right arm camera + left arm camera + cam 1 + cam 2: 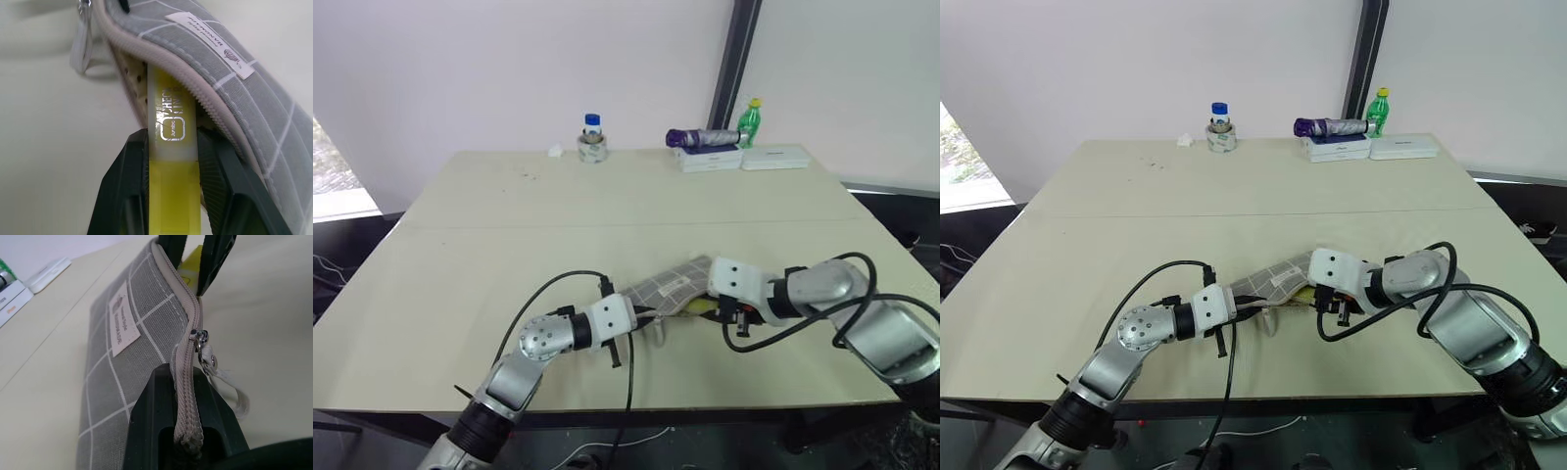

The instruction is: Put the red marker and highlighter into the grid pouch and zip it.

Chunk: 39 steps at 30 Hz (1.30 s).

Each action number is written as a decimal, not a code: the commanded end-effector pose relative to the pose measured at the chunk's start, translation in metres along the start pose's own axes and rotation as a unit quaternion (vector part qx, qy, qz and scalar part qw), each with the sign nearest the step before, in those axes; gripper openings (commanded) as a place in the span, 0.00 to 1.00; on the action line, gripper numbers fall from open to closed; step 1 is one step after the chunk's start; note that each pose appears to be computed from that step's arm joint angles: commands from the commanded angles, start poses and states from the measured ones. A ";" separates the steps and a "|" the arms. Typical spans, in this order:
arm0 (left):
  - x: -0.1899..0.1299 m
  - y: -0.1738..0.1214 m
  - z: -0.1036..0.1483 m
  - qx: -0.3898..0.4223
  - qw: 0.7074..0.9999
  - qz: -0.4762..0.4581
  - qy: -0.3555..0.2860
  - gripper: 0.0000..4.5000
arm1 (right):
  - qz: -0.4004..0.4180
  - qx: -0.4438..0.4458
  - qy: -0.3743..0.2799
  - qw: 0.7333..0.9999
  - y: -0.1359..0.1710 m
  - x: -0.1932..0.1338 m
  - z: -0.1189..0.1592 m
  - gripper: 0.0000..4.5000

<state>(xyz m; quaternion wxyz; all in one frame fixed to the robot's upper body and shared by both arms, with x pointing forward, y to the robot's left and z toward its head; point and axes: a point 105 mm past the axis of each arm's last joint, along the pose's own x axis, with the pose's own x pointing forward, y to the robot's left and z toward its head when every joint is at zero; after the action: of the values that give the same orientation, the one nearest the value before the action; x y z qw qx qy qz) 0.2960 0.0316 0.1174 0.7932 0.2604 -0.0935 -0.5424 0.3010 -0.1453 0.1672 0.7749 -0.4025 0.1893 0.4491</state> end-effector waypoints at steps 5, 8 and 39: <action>-0.002 0.012 0.013 -0.021 0.999 0.031 -0.029 0.00 | -0.058 -0.023 -0.024 0.998 -0.022 -0.034 0.014 0.99; -0.003 0.025 0.012 -0.074 0.994 0.069 -0.035 0.00 | -0.077 -0.018 -0.051 0.996 -0.030 -0.053 0.021 0.99; 0.020 0.071 0.051 -0.372 0.915 0.096 -0.123 0.00 | -0.112 0.238 -0.207 0.942 -0.029 0.010 0.053 0.35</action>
<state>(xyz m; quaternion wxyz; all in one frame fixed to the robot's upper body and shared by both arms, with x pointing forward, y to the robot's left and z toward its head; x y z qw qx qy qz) 0.3450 0.0181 0.1783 0.8692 -0.1278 0.0238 -0.4771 0.3272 -0.1076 0.1917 0.9149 -0.1191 0.1028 0.3717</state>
